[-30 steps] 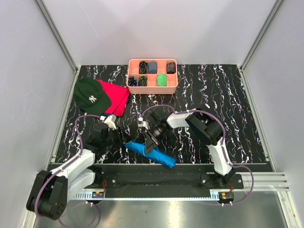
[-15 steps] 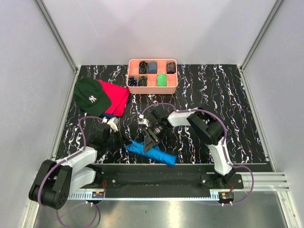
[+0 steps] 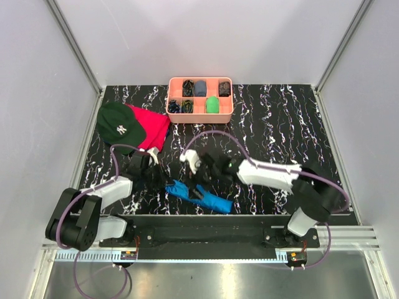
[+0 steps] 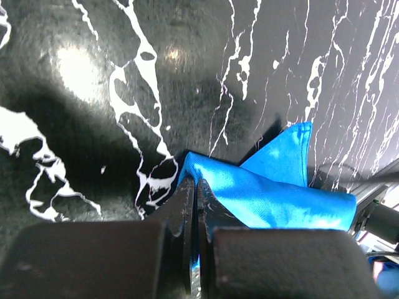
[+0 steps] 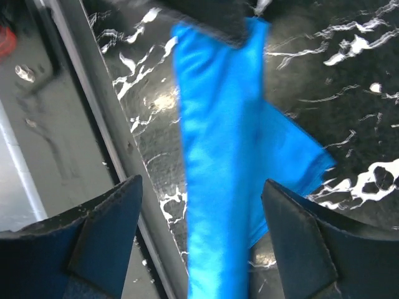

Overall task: Fold the napkin, place the utensils inside, and roll it up
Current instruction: Roll the napkin with the utensil

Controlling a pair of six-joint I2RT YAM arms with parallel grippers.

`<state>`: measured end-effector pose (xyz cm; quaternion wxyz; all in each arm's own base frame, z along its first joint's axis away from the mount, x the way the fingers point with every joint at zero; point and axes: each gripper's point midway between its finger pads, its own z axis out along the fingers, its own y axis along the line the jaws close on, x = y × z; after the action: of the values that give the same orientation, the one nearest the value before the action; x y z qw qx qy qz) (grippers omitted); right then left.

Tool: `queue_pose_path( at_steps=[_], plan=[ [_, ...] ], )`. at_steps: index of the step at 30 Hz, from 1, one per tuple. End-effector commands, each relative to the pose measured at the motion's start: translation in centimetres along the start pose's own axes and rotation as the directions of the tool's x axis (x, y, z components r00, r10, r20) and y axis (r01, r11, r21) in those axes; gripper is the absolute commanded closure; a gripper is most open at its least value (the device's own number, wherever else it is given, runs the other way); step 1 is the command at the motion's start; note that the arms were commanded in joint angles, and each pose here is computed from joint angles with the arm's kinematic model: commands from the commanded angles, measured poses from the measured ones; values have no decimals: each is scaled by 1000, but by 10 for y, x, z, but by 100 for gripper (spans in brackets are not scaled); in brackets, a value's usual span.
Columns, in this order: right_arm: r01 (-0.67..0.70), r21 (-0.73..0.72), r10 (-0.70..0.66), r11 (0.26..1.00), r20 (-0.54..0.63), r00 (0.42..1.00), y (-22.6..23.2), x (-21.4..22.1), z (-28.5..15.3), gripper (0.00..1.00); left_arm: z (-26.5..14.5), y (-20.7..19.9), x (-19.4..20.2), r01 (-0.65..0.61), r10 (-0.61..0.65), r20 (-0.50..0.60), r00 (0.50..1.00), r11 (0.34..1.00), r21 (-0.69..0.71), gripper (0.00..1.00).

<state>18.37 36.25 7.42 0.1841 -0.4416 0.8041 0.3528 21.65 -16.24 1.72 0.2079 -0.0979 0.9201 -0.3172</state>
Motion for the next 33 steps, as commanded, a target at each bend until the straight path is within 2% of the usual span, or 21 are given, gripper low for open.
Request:
queue_pose_path(
  at_steps=[1, 5, 13, 22, 24, 27, 28, 30, 31, 33],
  plan=[
    [225, 334, -266, 915, 80, 961, -11, -9, -9, 13, 3, 10, 5, 31, -35, -63, 997, 997, -65, 100],
    [332, 392, -378, 858, 44, 925, 2, -2, -4, 12, 6, 10, 5, 38, -44, -89, 995, 997, -73, 100],
    [388, 368, -400, 845, -46, 915, 3, 18, 20, 19, 7, 9, 5, 41, -48, -99, 994, 996, -73, 100],
    [373, 416, -335, 829, -164, 928, -20, 41, 34, 37, 4, 4, 3, 24, -28, -89, 996, 999, -46, 100],
    [359, 415, -304, 836, -195, 933, -23, 49, 36, 44, 3, 2, 2, 19, -22, -84, 996, 999, -36, 100],
    [327, 387, -262, 862, -211, 942, -21, 56, 38, 55, 0, -2, -2, 13, -14, -63, 998, 1000, -27, 90],
    [306, 355, -245, 883, -207, 947, -17, 59, 39, 57, -4, -6, -6, 4, -5, -40, 999, 1000, -18, 77],
    [259, 318, -204, 912, -198, 959, -12, 64, 39, 60, -8, -7, -11, 0, 0, -12, 1000, 1000, -22, 68],
    [222, 254, -176, 941, -192, 965, -5, 68, 40, 62, -13, -13, -18, -11, 11, 23, 1000, 1000, -9, 60],
    [162, 197, -127, 967, -180, 975, 1, 71, 38, 62, -19, -12, -25, -13, 15, 67, 998, 999, -30, 54]
  ],
)
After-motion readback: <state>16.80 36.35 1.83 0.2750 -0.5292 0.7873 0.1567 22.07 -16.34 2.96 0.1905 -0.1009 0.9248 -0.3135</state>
